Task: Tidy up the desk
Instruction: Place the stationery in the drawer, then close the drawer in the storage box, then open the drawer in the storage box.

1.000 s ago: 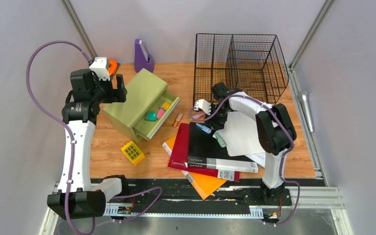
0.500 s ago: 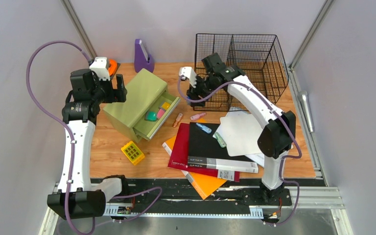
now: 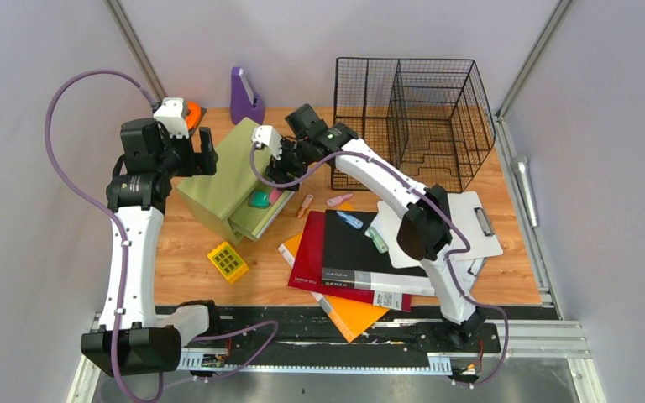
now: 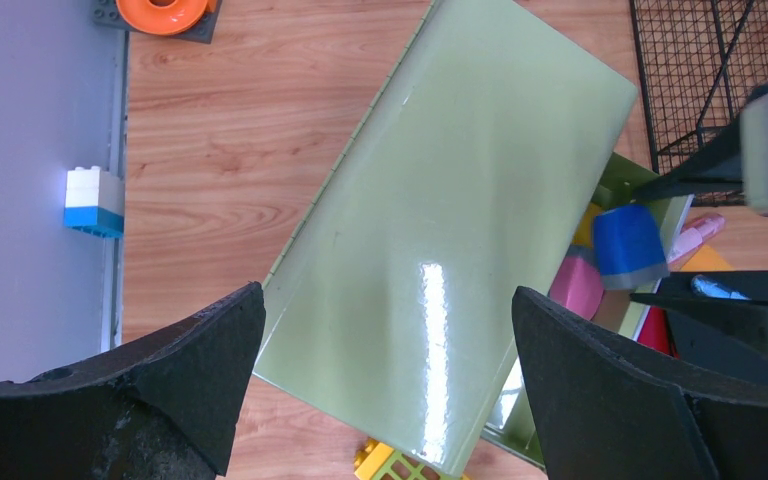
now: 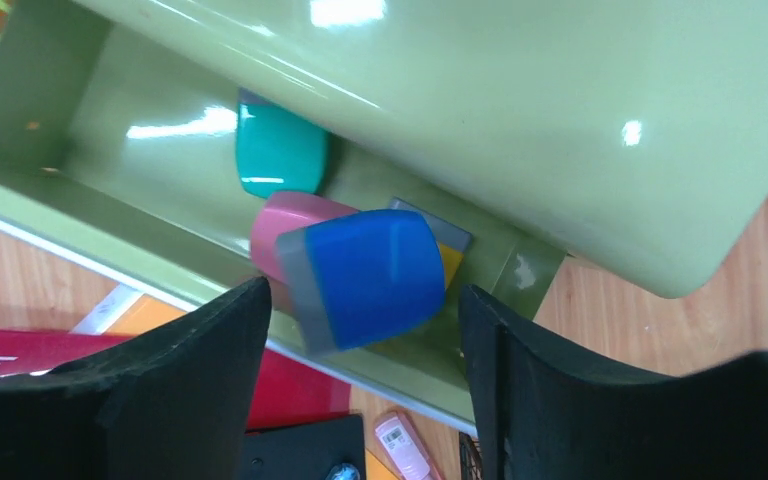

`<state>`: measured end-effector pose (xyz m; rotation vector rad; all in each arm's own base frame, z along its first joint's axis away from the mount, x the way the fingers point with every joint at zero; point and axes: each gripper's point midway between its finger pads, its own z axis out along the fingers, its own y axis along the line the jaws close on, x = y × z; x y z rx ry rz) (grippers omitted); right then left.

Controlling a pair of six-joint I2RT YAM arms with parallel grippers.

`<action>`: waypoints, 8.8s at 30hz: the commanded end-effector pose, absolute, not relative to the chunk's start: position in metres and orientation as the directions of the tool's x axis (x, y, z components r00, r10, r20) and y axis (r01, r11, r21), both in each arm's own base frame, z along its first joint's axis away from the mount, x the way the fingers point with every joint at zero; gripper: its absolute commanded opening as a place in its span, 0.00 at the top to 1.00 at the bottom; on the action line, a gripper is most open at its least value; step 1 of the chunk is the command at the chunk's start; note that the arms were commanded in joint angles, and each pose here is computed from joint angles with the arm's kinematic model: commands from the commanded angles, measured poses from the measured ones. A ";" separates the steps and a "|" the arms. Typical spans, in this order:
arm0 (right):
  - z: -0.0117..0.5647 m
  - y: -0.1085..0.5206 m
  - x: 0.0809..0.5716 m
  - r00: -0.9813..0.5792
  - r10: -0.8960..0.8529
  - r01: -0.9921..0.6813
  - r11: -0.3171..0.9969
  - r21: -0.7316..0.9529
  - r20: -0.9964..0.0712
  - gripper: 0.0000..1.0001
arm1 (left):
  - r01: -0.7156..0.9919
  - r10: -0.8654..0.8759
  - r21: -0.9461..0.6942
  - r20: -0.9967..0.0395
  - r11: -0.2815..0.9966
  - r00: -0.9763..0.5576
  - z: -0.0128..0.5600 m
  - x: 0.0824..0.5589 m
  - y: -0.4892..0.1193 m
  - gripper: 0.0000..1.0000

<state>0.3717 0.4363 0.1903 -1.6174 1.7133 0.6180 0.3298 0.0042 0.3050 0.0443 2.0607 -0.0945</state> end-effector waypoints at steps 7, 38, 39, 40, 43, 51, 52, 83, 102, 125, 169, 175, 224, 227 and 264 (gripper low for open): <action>0.240 0.439 0.379 0.010 -0.563 -0.965 0.212 -0.156 -0.826 0.07 | 0.085 -0.001 -0.040 -0.908 0.996 -0.418 0.319 0.333 0.004 0.00; 0.165 0.469 0.366 -0.219 -0.497 -0.958 0.271 0.090 -0.840 0.39 | 0.049 -0.081 -0.133 -0.815 0.990 -0.574 0.261 0.407 0.009 0.00; 0.165 0.473 0.367 -0.231 -0.482 -0.956 0.273 0.106 -0.845 0.39 | 0.048 -0.085 -0.138 -0.812 0.989 -0.578 0.258 0.408 0.009 0.00; 0.166 0.478 0.368 -0.246 -0.464 -0.953 0.277 0.125 -0.851 0.37 | 0.049 -0.092 -0.149 -0.804 0.988 -0.587 0.253 0.410 0.008 0.00; 0.167 0.489 0.368 -0.318 -0.419 -0.934 0.290 0.207 -0.850 0.36 | 0.053 -0.109 -0.177 -0.787 0.983 -0.608 0.243 0.410 0.005 0.00; 0.171 0.510 0.366 -0.439 -0.337 -0.890 0.291 0.352 -0.833 0.29 | 0.089 -0.122 -0.225 -0.771 0.970 -0.625 0.225 0.400 -0.006 0.00; 0.170 0.510 0.367 -0.442 -0.337 -0.888 0.293 0.353 -0.832 0.29 | 0.093 -0.121 -0.228 -0.772 0.969 -0.624 0.226 0.399 -0.007 0.00; 0.112 0.460 0.374 -0.897 -0.155 -0.441 0.307 0.843 -0.413 0.36 | 0.104 -0.326 -0.599 -0.564 0.794 -0.758 0.194 0.353 -0.057 0.02; 0.112 0.484 0.387 -0.906 -0.160 -0.414 0.149 0.898 -0.391 0.45 | 0.157 -0.250 -0.613 -0.525 0.775 -0.814 0.177 0.321 -0.066 0.02; 0.108 0.495 0.379 -0.923 -0.167 -0.358 0.051 0.932 -0.346 0.76 | 0.252 -0.166 -0.621 -0.535 0.742 -0.829 0.179 0.296 -0.077 0.04; 0.120 0.445 0.395 -0.876 -0.137 -0.480 0.155 0.864 -0.462 0.64 | 0.344 0.169 0.003 -0.875 0.939 -0.453 0.284 0.337 -0.046 0.00; 0.112 0.459 0.395 -0.874 -0.154 -0.482 0.140 0.865 -0.461 0.58 | 0.378 0.170 -0.012 -0.879 0.926 -0.445 0.285 0.336 -0.061 0.00; 0.086 0.475 0.390 -0.890 -0.184 -0.436 0.066 0.898 -0.418 0.51 | 0.471 0.601 0.394 -0.651 0.789 -0.464 0.204 0.319 -0.100 0.00; 0.086 0.477 0.392 -0.889 -0.182 -0.437 0.052 0.898 -0.421 0.52 | 0.469 0.598 0.391 -0.653 0.792 -0.465 0.200 0.319 -0.100 0.00; 0.076 0.454 0.392 -0.886 -0.167 -0.439 0.006 0.898 -0.432 1.00 | 0.425 0.653 0.498 -0.537 0.756 -0.534 0.165 0.314 -0.071 0.00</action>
